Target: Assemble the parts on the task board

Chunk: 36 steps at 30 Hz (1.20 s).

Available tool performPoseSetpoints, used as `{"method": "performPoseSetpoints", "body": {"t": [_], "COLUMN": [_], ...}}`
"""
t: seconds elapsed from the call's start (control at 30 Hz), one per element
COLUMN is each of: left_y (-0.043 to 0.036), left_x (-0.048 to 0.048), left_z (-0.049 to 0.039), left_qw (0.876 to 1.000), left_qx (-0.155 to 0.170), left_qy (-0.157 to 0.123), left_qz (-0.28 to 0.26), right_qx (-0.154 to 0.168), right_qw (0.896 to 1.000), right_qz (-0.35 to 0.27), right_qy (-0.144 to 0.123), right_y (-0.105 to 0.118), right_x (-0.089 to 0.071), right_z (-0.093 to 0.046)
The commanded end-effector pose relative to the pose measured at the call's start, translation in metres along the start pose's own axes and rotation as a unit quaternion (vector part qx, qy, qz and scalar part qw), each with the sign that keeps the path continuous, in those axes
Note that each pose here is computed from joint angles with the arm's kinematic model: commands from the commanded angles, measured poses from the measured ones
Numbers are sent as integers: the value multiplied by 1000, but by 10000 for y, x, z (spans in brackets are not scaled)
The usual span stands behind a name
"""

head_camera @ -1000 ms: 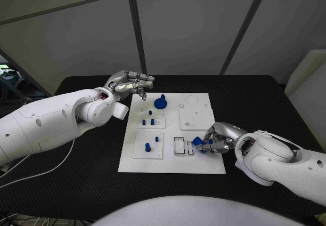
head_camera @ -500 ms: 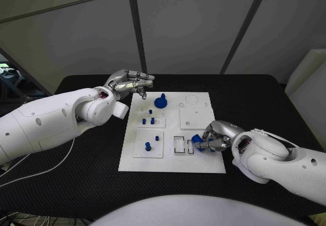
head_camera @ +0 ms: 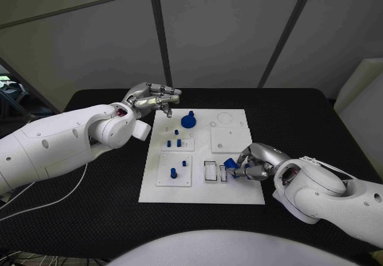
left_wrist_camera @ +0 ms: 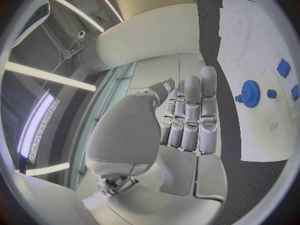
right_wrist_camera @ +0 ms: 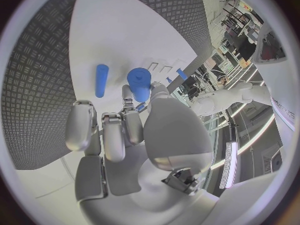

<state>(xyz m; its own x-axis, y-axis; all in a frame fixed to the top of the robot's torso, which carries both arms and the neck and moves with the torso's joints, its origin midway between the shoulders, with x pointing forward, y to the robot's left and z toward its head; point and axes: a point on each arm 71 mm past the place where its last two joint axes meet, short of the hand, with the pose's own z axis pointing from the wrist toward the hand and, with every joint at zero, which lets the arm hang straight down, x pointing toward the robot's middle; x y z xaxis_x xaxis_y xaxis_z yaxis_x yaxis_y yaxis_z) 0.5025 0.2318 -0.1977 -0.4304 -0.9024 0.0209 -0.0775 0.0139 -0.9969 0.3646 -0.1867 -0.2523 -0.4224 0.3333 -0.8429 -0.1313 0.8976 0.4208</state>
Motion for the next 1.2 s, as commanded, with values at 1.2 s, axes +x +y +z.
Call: {"method": "performPoseSetpoints", "body": {"t": [1.2], "left_y": [-12], "left_x": [23], "left_z": [11], "left_qw": [1000], "left_qx": [2], "left_qy": [4], "left_qz": [-3], "right_qx": [-7], "right_qw": [999], "right_qz": [23], "right_qy": [31], "right_y": [412], "right_x": [182], "right_z": [186]}}
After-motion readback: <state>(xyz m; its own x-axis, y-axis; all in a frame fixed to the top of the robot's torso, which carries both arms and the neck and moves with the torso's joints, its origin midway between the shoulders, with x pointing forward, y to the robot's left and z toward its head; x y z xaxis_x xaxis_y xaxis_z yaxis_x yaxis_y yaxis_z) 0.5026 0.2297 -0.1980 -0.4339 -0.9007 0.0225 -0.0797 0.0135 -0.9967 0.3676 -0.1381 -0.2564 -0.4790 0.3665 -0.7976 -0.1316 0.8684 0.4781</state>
